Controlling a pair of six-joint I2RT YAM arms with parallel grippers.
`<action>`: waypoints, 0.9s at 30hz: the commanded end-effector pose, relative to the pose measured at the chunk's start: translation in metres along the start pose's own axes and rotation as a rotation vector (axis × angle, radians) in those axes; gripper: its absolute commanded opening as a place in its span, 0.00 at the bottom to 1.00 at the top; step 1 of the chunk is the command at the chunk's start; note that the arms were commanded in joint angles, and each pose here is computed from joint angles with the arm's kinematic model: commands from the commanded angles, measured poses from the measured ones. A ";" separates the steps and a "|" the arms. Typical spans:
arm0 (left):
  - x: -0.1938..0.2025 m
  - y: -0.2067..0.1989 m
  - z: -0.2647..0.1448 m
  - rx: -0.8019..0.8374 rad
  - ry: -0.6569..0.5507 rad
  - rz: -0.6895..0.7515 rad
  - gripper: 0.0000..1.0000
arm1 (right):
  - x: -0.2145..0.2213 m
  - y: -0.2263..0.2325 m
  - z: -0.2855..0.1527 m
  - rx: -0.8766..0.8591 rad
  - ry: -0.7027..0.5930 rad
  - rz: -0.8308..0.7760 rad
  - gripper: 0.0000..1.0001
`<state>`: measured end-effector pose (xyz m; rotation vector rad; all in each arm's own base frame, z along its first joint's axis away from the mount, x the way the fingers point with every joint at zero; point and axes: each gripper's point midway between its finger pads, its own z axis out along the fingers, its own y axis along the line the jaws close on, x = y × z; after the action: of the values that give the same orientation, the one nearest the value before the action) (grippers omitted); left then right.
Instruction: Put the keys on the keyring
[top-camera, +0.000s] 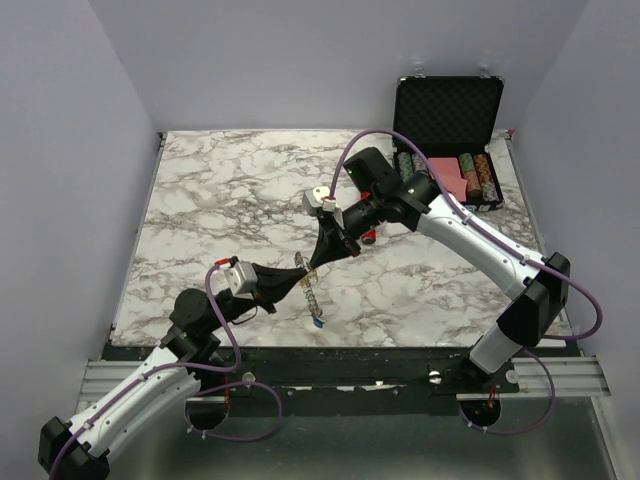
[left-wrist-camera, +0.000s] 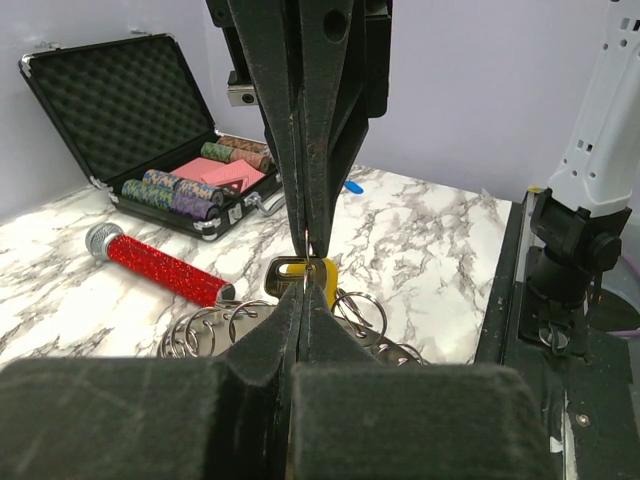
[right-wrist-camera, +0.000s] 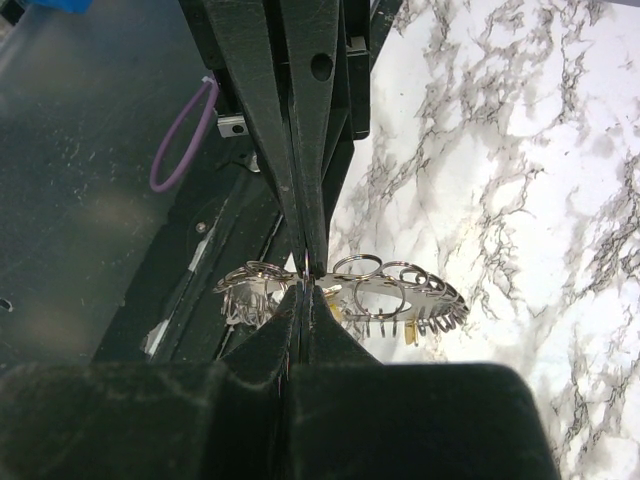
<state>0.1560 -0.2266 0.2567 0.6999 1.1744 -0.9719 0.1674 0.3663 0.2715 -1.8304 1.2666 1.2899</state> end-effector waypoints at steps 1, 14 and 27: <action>-0.021 0.002 0.003 -0.016 -0.070 0.019 0.00 | -0.002 0.001 0.003 -0.022 -0.016 -0.008 0.00; -0.024 0.001 0.002 -0.020 -0.090 0.000 0.00 | 0.003 -0.003 0.005 -0.010 -0.004 0.001 0.00; -0.023 0.000 0.001 -0.012 -0.089 -0.009 0.00 | 0.001 -0.006 0.003 0.010 -0.001 -0.001 0.00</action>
<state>0.1575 -0.2251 0.2603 0.6636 1.1800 -0.9854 0.1676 0.3667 0.2709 -1.8305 1.2682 1.2904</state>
